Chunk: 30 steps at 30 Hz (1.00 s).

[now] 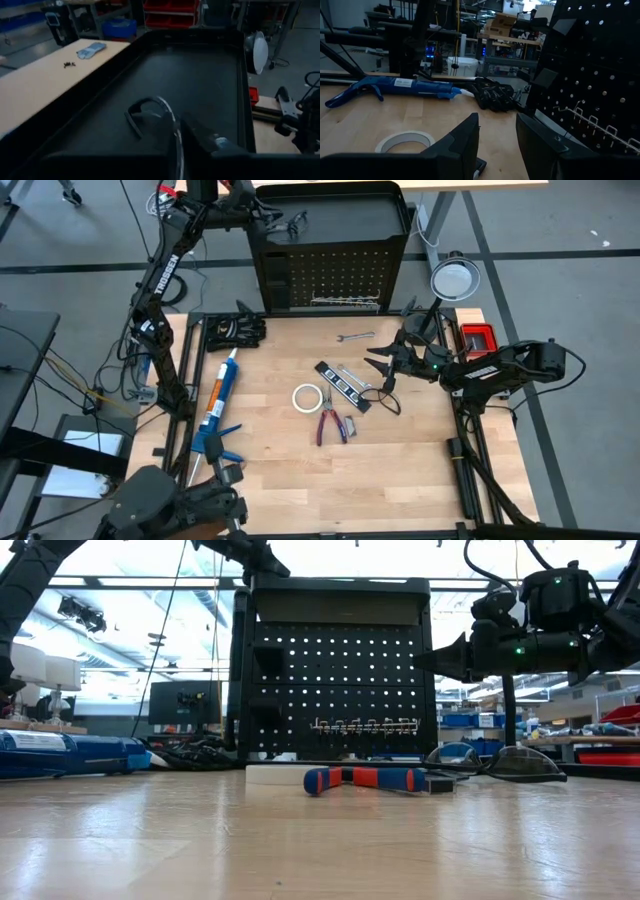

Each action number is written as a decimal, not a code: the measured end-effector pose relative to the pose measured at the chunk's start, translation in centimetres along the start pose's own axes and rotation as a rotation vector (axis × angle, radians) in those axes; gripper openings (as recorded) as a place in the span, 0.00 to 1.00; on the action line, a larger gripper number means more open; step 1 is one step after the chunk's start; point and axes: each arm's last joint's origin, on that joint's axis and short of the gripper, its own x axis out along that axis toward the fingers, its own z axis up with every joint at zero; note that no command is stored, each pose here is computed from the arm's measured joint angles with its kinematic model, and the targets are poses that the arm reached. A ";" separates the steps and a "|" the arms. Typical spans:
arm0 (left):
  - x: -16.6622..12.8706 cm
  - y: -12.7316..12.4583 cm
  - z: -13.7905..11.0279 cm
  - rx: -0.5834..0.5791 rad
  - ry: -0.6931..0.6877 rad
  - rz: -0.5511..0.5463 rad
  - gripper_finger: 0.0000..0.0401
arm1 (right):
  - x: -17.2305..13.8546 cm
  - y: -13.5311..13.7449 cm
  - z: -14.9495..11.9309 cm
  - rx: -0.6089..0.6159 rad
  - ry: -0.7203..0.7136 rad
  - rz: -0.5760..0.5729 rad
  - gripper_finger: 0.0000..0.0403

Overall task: Hang tools onto peg board
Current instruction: Remove the black safety glasses from the black peg board

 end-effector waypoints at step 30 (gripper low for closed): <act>1.0 0.3 -2.1 -0.061 0.162 0.025 0.24 | 0.0 0.0 0.0 0.000 0.000 0.000 0.35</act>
